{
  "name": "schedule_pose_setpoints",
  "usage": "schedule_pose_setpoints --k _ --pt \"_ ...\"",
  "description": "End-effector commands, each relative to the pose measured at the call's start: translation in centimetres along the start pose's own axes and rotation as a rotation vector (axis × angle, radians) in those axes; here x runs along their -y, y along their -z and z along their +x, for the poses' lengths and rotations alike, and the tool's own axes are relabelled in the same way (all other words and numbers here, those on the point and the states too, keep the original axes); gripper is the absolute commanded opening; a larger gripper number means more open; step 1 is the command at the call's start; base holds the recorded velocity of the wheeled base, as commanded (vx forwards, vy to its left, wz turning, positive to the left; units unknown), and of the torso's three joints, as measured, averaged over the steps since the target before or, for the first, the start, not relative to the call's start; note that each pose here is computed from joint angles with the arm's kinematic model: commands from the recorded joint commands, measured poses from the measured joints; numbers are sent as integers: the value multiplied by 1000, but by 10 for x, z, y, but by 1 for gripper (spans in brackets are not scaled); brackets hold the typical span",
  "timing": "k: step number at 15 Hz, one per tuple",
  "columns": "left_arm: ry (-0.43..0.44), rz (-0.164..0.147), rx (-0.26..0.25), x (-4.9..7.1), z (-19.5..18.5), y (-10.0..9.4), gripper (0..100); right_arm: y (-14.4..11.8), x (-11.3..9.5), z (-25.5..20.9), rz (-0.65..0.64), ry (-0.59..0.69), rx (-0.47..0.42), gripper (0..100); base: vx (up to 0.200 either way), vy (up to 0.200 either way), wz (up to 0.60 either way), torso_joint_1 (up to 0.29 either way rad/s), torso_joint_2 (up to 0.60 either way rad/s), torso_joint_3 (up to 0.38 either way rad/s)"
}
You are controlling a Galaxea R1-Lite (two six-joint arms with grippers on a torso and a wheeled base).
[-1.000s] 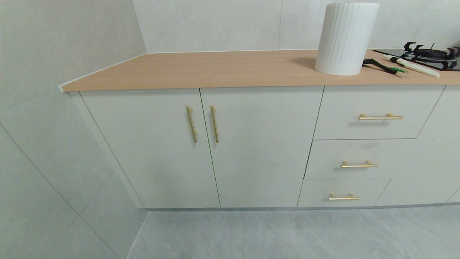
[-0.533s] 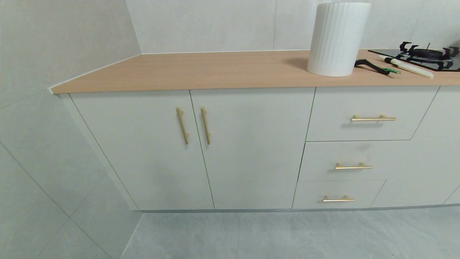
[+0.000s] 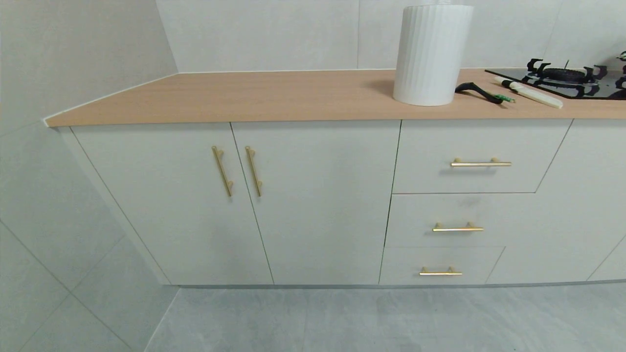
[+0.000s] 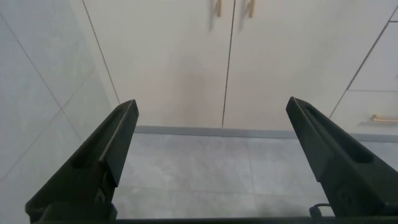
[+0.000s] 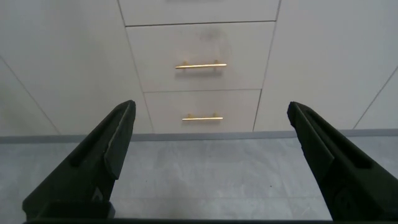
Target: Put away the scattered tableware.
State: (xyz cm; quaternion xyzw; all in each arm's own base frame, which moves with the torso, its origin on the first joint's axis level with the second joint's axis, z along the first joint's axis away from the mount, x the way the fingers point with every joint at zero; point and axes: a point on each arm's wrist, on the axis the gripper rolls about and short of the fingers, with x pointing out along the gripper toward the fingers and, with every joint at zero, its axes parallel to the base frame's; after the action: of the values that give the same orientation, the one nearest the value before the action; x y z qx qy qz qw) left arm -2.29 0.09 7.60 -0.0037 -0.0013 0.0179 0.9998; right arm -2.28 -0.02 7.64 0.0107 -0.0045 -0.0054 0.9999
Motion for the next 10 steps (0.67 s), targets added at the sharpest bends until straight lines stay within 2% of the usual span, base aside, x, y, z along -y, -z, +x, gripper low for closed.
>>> schedule_pose_setpoints --k 1,4,10 --pt "-1 0 -1 0 0 0 100 0 0 0 0 0 -1 100 0 0 0 0 0 0" --pt "-1 1 -1 0 0 0 100 0 0 0 0 0 -1 100 0 0 0 0 0 0" --pt "-3 1 -1 0 0 0 100 0 0 0 0 0 -1 100 200 0 0 1 4 0"
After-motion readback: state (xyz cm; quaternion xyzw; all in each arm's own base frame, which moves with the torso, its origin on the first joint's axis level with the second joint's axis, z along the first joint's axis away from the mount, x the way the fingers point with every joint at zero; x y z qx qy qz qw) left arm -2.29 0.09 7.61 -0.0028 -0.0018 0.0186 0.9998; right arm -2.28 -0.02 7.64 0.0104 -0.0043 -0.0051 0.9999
